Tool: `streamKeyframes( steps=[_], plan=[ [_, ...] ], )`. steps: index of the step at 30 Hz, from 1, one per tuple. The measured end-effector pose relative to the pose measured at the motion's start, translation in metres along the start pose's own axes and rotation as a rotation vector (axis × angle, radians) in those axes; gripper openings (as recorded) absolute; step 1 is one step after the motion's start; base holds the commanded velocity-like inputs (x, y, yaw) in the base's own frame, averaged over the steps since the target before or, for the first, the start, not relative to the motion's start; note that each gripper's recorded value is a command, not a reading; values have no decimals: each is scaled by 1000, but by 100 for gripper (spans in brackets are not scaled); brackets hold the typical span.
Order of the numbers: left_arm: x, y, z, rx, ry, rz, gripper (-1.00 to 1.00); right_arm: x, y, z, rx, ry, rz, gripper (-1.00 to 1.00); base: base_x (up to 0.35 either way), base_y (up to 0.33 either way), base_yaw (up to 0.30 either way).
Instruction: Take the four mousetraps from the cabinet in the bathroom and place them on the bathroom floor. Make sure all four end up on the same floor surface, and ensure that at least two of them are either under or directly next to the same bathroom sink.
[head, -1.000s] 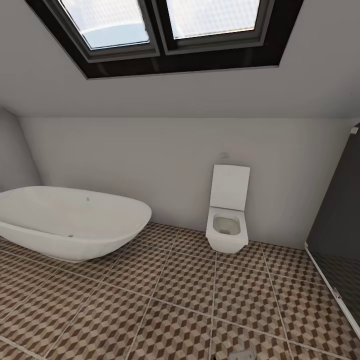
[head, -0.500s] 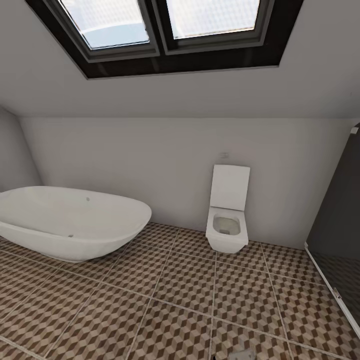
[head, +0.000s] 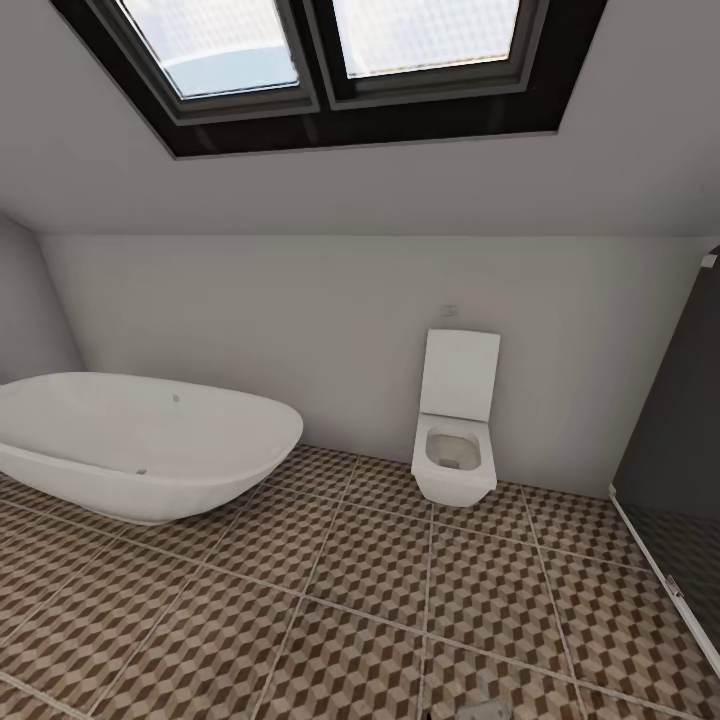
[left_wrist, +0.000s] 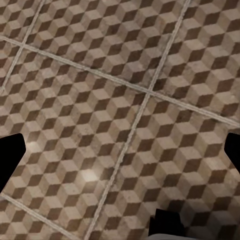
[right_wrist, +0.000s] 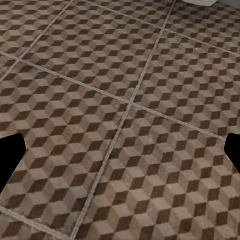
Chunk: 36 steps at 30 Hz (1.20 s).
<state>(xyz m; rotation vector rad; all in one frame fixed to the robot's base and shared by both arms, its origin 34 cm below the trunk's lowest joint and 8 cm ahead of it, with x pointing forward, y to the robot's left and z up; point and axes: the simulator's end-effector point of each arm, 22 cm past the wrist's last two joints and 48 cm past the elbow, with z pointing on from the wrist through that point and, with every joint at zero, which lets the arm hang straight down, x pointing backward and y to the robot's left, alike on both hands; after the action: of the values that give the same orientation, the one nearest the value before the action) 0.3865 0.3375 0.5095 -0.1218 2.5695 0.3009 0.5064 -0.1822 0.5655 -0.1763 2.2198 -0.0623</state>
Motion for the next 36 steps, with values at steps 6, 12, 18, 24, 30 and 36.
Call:
streamKeyframes(
  steps=[6, 12, 18, 24, 30, 36],
  plan=[
    [0, 0, 0, 0, 0, 1, 100, 1, 1, 0, -1, 3, 0, 100, 0, 0, 0],
    [-2, 0, 0, 0, -5, 0, 100, 1, 0, 0, 0, 3, 0, 100, 0, 0, 0],
    [-4, 0, 0, -1, -9, 0, 100, 1, 1, 0, -1, 3, 0, 100, 0, 0, 0],
    [-3, 0, 0, -1, -7, 0, 100, 1, 1, 0, -1, 3, 1, 100, 0, 0, 0],
    [-1, 0, 0, -1, -2, 2, 100, 1, 0, 0, -1, 5, 0, 100, 0, 0, 0],
    [-2, 0, 0, -1, -4, 1, 100, 2, 0, 0, 0, 6, 0, 100, 0, 0, 0]
  ],
)
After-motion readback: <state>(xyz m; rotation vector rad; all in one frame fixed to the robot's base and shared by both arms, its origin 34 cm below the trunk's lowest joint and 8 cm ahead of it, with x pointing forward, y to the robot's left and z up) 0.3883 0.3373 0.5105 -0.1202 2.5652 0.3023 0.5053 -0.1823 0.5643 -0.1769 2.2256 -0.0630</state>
